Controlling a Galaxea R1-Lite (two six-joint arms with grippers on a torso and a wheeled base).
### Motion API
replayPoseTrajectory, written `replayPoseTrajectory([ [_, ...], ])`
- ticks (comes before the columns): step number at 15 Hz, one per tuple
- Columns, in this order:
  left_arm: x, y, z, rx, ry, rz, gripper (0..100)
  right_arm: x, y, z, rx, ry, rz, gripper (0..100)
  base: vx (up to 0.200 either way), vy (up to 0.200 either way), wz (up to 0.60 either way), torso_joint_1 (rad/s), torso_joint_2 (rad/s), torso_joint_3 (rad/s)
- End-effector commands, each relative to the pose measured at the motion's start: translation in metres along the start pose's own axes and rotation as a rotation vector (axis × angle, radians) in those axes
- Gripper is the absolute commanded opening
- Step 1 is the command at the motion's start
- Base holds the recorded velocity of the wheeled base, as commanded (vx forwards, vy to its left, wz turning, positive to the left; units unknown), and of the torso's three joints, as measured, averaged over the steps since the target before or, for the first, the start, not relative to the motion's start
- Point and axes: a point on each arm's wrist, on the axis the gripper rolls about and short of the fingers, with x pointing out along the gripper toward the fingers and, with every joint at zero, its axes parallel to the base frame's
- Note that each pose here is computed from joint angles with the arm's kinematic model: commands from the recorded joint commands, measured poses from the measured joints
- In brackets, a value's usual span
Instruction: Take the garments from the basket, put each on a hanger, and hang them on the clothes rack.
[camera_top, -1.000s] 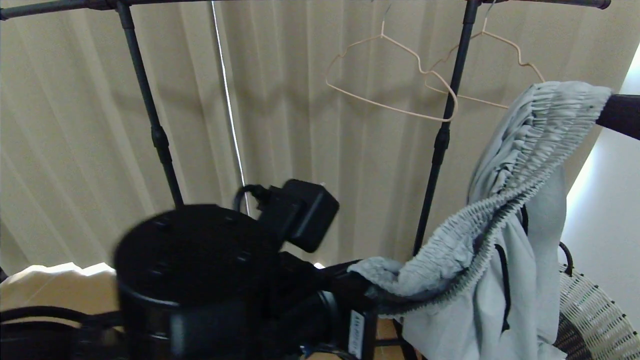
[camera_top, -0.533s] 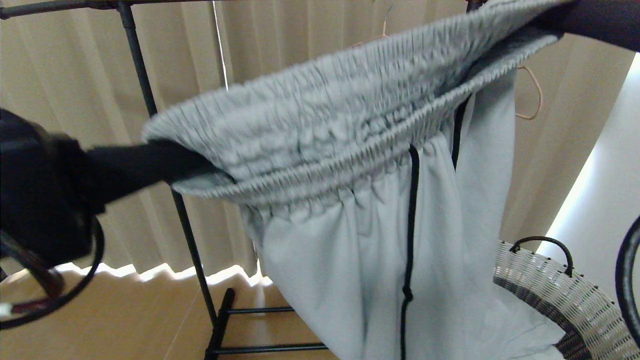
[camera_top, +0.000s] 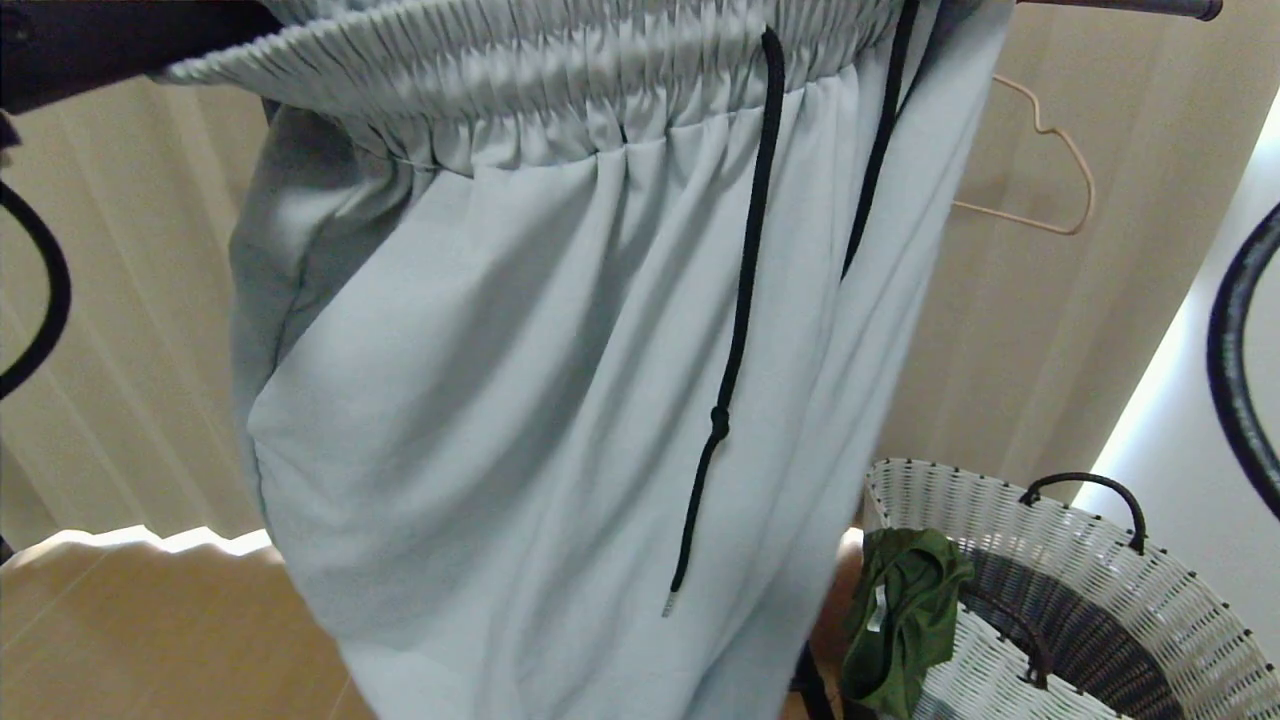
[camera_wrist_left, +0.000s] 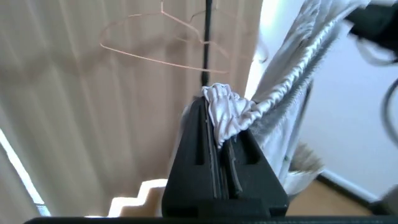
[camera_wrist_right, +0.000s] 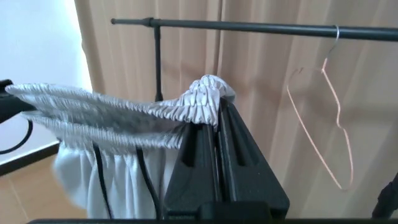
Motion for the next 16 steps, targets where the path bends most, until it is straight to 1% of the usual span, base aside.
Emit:
replayPoseTrajectory([
  [1,0.038,0.005,-0.021,0.014,0.106,0.016,0,0.004,-0.017,-0.016,-0.021,0.052,-0.086,0,0.0,0.0,0.0,0.0,0.0,0.0],
  [2,0.052,0.009,-0.031,0.034,0.155,0.037,0,0.004,-0.027,-0.027,-0.03,0.087,-0.132,0,0.0,0.0,0.0,0.0,0.0,0.0],
  [3,0.066,0.014,-0.04,0.103,0.194,0.066,0,0.002,-0.035,-0.036,-0.034,0.12,-0.165,0,0.0,0.0,0.0,0.0,0.0,0.0],
  [4,0.077,0.017,-0.046,0.149,0.222,0.091,0,0.002,-0.038,-0.047,-0.036,0.155,-0.176,0,0.0,0.0,0.0,0.0,0.0,0.0],
  [5,0.087,0.022,-0.049,0.167,0.242,0.148,0,0.001,-0.039,-0.06,-0.035,0.199,-0.181,0,0.0,0.0,0.0,0.0,0.0,0.0],
  [7,0.09,0.023,-0.05,0.173,0.254,0.19,0,0.0,-0.04,-0.073,-0.036,0.243,-0.185,0,0.0,0.0,0.0,0.0,0.0,0.0],
  [9,0.083,0.023,-0.051,0.17,0.291,0.189,0,0.002,-0.041,-0.076,-0.036,0.227,-0.192,0,0.0,0.0,0.0,0.0,0.0,0.0],
  [10,0.081,0.022,-0.05,0.17,0.298,0.19,0,0.003,-0.042,-0.076,-0.037,0.216,-0.196,0,0.0,0.0,0.0,0.0,0.0,0.0],
  [11,0.075,0.022,-0.05,0.168,0.322,0.203,0,0.006,-0.047,-0.076,-0.039,0.201,-0.214,0,0.0,0.0,0.0,0.0,0.0,0.0],
  [12,0.074,0.022,-0.05,0.17,0.327,0.212,0,0.006,-0.048,-0.077,-0.04,0.202,-0.221,0,0.0,0.0,0.0,0.0,0.0,0.0],
  [14,0.076,0.023,-0.05,0.171,0.326,0.266,0,0.006,-0.052,-0.076,-0.041,0.201,-0.241,0,0.0,0.0,0.0,0.0,0.0,0.0],
  [15,0.077,0.023,-0.05,0.161,0.325,0.274,0,0.006,-0.053,-0.076,-0.043,0.203,-0.244,0,0.0,0.0,0.0,0.0,0.0,0.0],
  [16,0.082,0.023,-0.049,0.13,0.317,0.282,0,0.005,-0.057,-0.077,-0.048,0.212,-0.264,0,0.0,0.0,0.0,0.0,0.0,0.0],
])
